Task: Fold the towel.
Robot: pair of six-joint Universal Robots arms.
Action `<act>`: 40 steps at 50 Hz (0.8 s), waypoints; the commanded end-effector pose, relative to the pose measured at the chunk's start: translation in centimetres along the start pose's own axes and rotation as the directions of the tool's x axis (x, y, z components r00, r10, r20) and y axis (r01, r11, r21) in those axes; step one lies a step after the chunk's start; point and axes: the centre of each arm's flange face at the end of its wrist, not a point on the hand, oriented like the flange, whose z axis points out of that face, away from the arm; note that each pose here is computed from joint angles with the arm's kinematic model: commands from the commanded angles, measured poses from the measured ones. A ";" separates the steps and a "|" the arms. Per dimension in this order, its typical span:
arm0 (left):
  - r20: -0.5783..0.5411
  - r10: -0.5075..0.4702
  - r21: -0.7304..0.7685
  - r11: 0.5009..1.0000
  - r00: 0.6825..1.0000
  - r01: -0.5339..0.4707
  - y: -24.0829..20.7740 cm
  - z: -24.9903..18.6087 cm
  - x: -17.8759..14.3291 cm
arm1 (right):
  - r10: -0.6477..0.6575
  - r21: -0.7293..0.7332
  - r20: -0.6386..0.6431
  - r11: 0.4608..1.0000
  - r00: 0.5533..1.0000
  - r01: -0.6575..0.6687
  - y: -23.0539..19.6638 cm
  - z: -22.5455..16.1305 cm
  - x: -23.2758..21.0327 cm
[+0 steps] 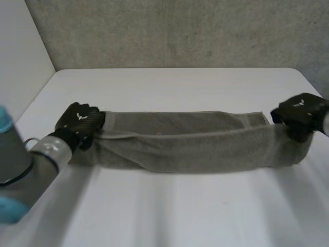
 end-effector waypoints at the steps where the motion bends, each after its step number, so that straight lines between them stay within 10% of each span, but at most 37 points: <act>1: -0.007 0.000 0.013 1.000 1.000 0.000 1.8 6.4 0.0 | -0.006 0.018 -0.103 1.000 0.995 0.008 -1.2 5.3 0.1; 20: 0.059 -0.035 0.114 0.993 0.998 0.028 2.4 14.3 -0.7 | 0.057 0.089 -0.308 0.996 0.950 -0.031 -1.3 14.2 0.4; 40: 0.092 -0.053 0.049 0.998 0.994 0.049 -1.2 4.3 -1.4 | 0.129 0.128 -0.266 0.987 0.955 -0.098 -3.6 3.8 1.2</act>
